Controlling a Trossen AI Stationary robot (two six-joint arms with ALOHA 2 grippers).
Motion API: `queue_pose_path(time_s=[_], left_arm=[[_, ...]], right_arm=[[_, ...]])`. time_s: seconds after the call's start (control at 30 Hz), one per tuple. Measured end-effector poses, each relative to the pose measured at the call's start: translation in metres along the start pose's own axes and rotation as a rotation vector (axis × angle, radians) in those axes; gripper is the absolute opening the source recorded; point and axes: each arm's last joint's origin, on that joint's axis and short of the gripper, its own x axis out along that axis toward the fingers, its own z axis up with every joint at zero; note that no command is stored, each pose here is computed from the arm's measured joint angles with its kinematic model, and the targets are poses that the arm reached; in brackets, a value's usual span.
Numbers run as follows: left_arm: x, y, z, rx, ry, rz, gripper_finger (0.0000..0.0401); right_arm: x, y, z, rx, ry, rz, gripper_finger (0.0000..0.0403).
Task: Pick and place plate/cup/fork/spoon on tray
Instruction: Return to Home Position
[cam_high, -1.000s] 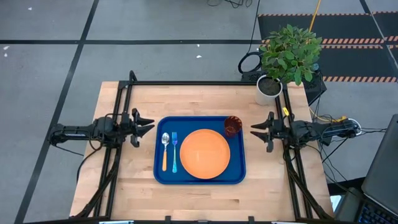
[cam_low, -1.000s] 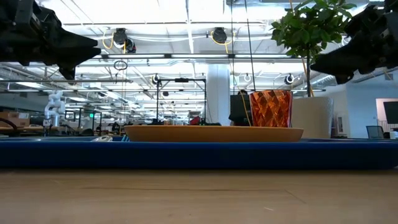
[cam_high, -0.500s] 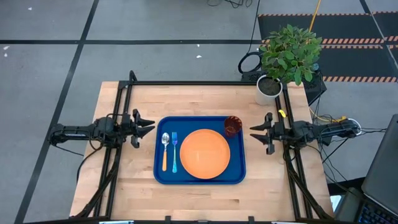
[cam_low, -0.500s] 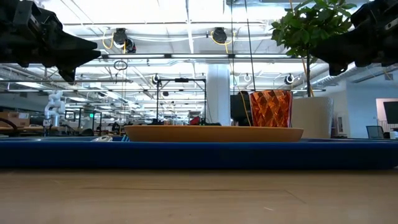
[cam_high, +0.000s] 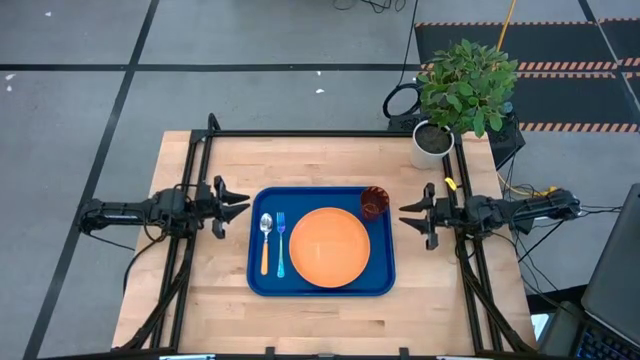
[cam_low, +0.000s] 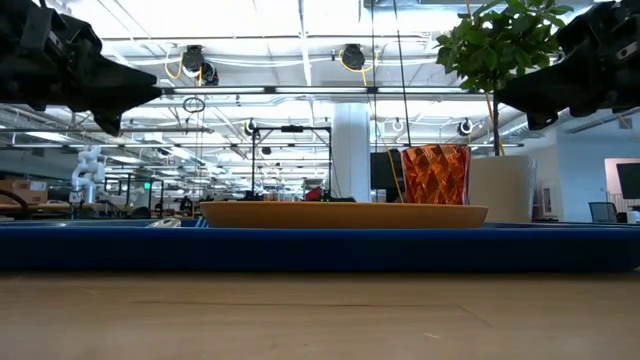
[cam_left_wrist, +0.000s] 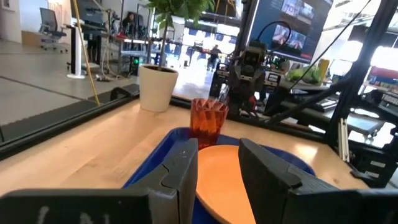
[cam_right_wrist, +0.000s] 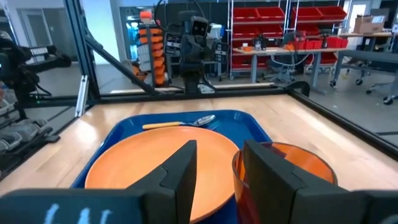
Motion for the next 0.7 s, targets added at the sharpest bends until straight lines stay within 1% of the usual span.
queue_pose_path(time_s=[0.17,0.3,0.43,0.57,0.63,0.7], left_arm=[[0.0017,0.0002,-0.0022,-0.007,0.029,0.010,0.0120],[0.0026,0.0002,-0.0018,0.019,0.023,0.014,0.0120],[0.0028,-0.0004,0.0011,0.064,-0.007,0.008,0.0120],[0.0028,-0.0008,-0.0020,0.132,0.027,-0.020,0.0119],[0.0028,-0.0011,-0.0027,0.135,0.036,-0.033,0.0109],[0.0027,-0.0014,-0.0027,0.133,0.036,-0.045,0.0084]], right_arm=[[0.0012,-0.0005,-0.0012,-0.001,0.014,-0.023,0.0125],[0.0020,-0.0004,-0.0023,0.003,0.027,-0.025,0.0125],[0.0030,-0.0018,-0.0032,0.022,0.038,-0.043,0.0125],[0.0041,-0.0031,-0.0044,0.036,0.052,-0.057,0.0125],[0.0046,-0.0033,-0.0050,0.040,0.059,-0.060,0.0125],[0.0051,-0.0032,-0.0058,0.040,0.068,-0.060,0.0125]])
